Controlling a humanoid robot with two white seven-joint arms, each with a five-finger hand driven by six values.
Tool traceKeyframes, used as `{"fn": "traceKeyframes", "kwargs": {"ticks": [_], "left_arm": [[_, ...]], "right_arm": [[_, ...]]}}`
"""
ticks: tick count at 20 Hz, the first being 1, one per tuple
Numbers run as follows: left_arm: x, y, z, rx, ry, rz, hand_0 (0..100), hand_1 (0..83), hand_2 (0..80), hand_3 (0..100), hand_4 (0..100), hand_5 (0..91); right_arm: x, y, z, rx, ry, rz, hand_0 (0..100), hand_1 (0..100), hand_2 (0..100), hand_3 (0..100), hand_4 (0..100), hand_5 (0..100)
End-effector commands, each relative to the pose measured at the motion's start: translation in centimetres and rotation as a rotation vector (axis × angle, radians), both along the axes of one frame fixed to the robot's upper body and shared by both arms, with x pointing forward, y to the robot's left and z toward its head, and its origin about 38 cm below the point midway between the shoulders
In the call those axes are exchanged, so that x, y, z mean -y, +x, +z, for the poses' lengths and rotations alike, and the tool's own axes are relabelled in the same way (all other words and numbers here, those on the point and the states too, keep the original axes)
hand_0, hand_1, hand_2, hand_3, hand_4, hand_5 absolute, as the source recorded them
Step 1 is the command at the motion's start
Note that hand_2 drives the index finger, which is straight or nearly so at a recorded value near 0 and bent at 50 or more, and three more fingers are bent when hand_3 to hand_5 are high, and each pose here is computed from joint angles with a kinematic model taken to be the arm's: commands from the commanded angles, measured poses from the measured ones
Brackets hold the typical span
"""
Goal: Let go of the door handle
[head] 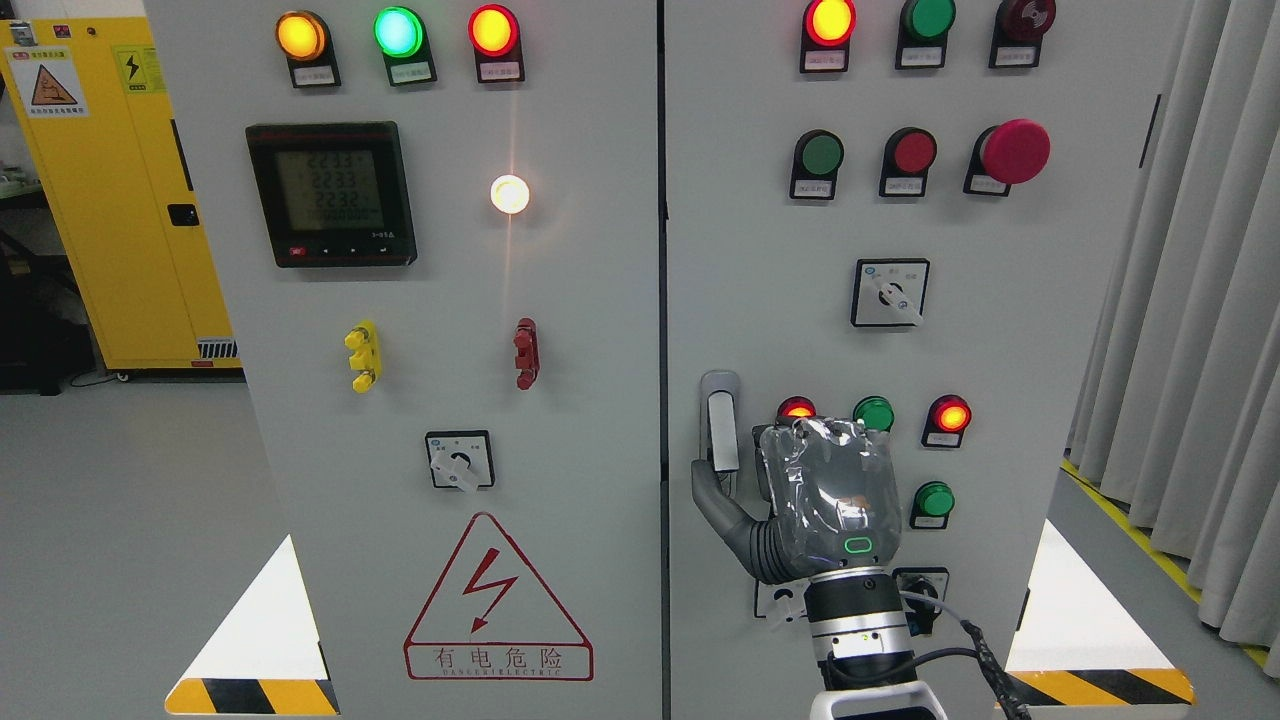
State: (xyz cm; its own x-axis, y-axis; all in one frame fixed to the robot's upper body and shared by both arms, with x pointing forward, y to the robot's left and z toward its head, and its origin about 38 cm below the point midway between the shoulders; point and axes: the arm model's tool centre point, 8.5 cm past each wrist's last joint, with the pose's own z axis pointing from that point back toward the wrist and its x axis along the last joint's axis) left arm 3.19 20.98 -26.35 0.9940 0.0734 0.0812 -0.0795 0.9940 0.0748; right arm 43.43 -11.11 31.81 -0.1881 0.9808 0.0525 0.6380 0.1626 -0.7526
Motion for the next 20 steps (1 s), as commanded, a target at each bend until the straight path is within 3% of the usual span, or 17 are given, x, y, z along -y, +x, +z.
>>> {"fn": "traceKeyframes", "kwargs": {"ticks": [1,14,20], "left_arm": [[0.04,0.42,0.00,0.012,-0.001,0.000,12,55.6,0.0,0,0,0.0],[0.04,0.42,0.00,0.012,-0.001,0.000,12,55.6,0.0,0,0,0.0],[0.04,0.42,0.00,0.012,-0.001,0.000,12,55.6,0.0,0,0,0.0]], "right_arm": [[-0.12,0.17,-0.12,-0.006,0.002,0.000,39,32,98,100,100,96],[-0.12,-0.01,-0.27,-0.007,0.003,0.001,59,32,98,100,100,96],[-0.03,-0.34,-0.39,-0.005,0.006,0.000,63,33,98,100,100,96]]}}
